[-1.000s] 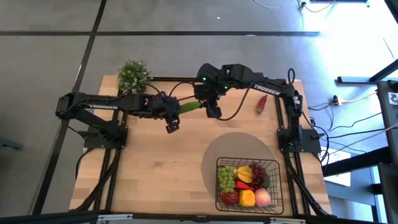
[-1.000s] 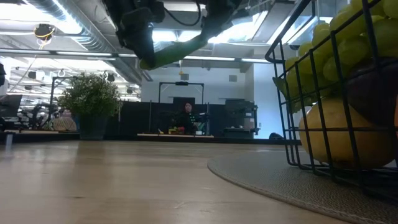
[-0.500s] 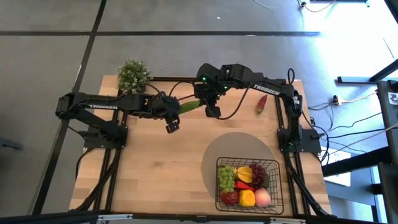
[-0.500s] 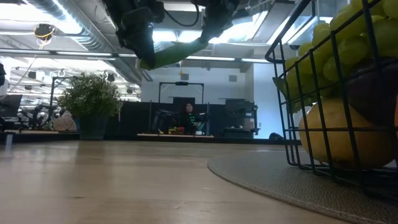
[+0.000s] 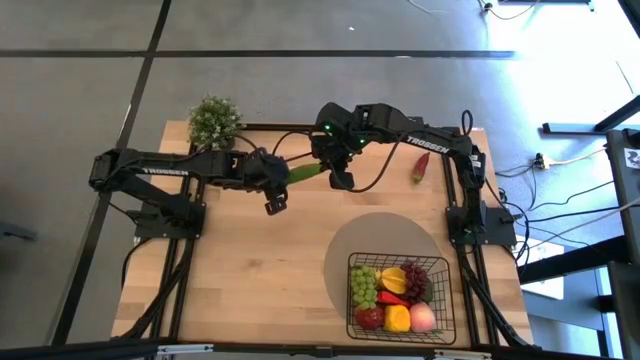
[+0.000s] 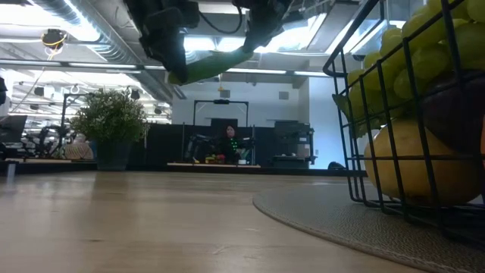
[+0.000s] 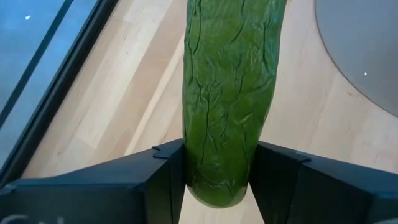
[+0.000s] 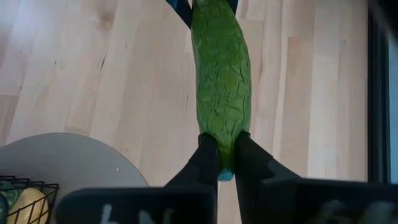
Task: Build produce basket
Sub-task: Put the green cucumber into the wire basket
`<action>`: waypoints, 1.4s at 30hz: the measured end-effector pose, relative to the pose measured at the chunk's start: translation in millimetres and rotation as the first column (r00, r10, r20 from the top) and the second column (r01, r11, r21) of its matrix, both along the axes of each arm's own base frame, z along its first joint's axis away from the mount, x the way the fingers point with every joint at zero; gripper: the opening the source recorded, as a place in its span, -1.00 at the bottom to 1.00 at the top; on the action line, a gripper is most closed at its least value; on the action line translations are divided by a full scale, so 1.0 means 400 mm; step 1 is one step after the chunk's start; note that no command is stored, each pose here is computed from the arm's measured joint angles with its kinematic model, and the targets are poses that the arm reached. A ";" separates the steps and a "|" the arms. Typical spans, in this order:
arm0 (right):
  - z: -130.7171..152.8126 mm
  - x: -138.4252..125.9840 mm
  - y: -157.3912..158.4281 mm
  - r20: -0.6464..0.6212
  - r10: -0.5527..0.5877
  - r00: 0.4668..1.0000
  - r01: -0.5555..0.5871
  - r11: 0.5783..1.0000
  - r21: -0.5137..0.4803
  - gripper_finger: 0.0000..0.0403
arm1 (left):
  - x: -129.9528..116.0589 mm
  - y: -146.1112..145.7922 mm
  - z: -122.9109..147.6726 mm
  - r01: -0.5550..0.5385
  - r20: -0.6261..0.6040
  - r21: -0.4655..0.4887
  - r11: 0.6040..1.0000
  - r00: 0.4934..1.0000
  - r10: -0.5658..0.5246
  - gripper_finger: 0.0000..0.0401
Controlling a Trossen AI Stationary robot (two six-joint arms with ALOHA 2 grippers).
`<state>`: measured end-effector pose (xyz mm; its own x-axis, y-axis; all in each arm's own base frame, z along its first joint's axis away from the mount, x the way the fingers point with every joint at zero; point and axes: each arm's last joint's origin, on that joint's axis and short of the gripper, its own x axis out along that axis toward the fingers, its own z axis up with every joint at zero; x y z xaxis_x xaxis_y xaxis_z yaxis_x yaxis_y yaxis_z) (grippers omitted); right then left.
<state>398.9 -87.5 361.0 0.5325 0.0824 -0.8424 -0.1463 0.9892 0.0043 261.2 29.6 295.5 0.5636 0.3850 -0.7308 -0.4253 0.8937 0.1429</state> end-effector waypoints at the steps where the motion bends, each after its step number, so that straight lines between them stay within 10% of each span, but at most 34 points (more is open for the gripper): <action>1: 0.000 0.000 0.000 0.001 0.000 1.000 0.000 1.000 0.000 -0.95 | 0.000 0.000 0.000 -0.004 0.000 -0.005 1.000 1.000 0.004 -0.38; 21: -0.005 0.000 -0.001 -0.021 -0.016 1.000 0.015 0.999 -0.032 -0.96 | -0.027 -0.008 -0.019 0.056 -0.142 -0.084 0.995 0.988 -0.068 -0.37; 42: 0.002 -0.001 -0.004 -0.001 -0.024 1.000 0.024 0.999 -0.045 -0.95 | -0.003 -0.002 -0.004 0.012 -0.011 -0.038 0.999 1.000 -0.012 -0.37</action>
<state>398.6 -89.2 361.8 0.5324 0.0315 -0.8459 -0.1226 0.9916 -0.0402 260.2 28.7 294.0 0.5594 0.3503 -0.7513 -0.4130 0.9036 0.1138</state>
